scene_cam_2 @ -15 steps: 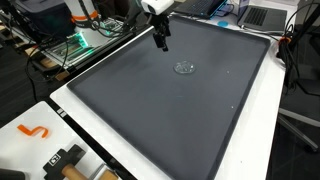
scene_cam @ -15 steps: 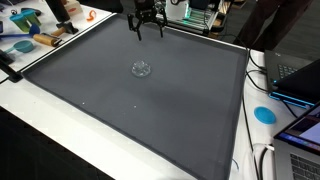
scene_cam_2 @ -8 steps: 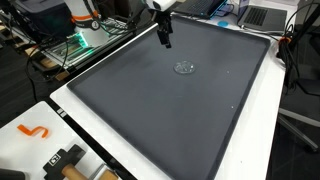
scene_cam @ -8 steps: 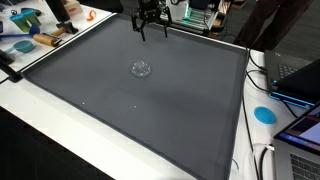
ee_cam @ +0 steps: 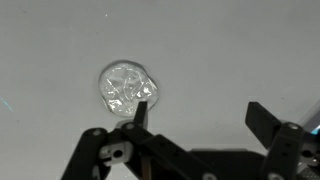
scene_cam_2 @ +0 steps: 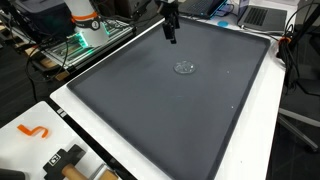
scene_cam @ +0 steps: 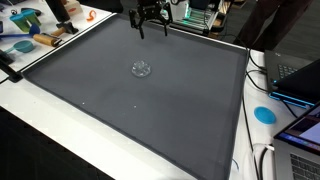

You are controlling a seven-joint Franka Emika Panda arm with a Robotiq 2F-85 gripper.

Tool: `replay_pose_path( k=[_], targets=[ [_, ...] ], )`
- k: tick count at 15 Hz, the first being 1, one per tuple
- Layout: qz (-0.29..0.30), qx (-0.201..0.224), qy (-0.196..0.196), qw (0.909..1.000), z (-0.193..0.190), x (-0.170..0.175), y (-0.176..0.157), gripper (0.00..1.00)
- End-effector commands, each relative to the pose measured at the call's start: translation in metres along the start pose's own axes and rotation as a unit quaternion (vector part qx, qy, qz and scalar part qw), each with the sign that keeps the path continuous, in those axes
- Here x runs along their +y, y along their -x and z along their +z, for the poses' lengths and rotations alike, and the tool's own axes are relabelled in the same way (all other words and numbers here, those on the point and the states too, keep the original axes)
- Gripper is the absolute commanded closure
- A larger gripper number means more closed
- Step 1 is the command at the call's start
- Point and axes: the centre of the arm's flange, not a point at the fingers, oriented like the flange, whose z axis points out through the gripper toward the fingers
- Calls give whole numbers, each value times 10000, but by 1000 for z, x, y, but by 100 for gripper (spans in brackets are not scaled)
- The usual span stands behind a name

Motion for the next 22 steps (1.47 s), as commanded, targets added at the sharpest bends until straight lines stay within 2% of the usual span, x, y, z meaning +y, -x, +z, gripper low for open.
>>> replay_pose_path(
  k=[1,7,8,16,18,22],
  targets=[
    [438,-170,103,9988,-11,-1,-23,0],
    [843,-341,205,9956,-25,1,-52,0],
    [715,-181,196,9971,-25,-1,-41,0],
    [731,-165,197,9970,-26,-1,-45,0],
    [1430,-207,547,9880,-22,3,-53,0],
    [2335,-251,1051,9663,0,19,-64,0]
  ],
)
